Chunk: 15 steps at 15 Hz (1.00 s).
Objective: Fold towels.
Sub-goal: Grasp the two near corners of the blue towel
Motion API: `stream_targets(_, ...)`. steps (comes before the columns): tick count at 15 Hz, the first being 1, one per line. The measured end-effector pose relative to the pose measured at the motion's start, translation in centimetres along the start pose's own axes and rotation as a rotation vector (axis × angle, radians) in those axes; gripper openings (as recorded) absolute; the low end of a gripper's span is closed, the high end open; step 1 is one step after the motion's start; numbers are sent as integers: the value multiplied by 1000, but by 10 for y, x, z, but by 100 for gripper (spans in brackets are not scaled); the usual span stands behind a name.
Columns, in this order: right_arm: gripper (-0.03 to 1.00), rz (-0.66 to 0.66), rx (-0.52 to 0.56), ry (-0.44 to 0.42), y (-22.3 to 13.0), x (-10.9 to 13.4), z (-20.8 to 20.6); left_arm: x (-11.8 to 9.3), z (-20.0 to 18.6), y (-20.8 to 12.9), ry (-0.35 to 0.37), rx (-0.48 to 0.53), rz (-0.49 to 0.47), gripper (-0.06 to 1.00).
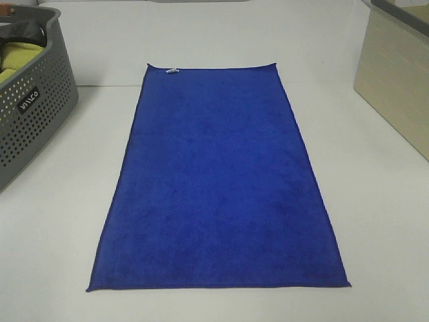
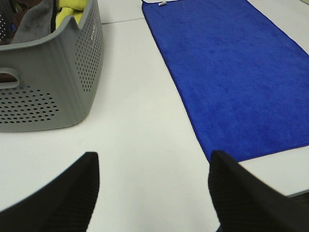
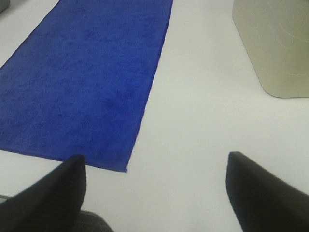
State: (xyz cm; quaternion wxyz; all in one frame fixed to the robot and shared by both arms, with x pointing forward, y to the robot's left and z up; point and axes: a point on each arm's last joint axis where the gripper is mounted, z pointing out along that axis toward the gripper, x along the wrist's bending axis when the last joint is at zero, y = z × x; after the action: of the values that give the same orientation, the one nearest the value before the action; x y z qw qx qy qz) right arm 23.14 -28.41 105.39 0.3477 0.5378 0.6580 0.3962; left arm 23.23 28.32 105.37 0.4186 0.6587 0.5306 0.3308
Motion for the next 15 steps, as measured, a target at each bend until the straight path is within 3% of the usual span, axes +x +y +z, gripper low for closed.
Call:
stream_targets(13, 76, 2, 0, 0, 0, 0, 0, -1, 0, 1, -9, -5, -9, 63)
stream_targets(15, 76, 46, -27, -6, 6, -1, 0, 0, -1, 9, -1, -71, -49, 63)
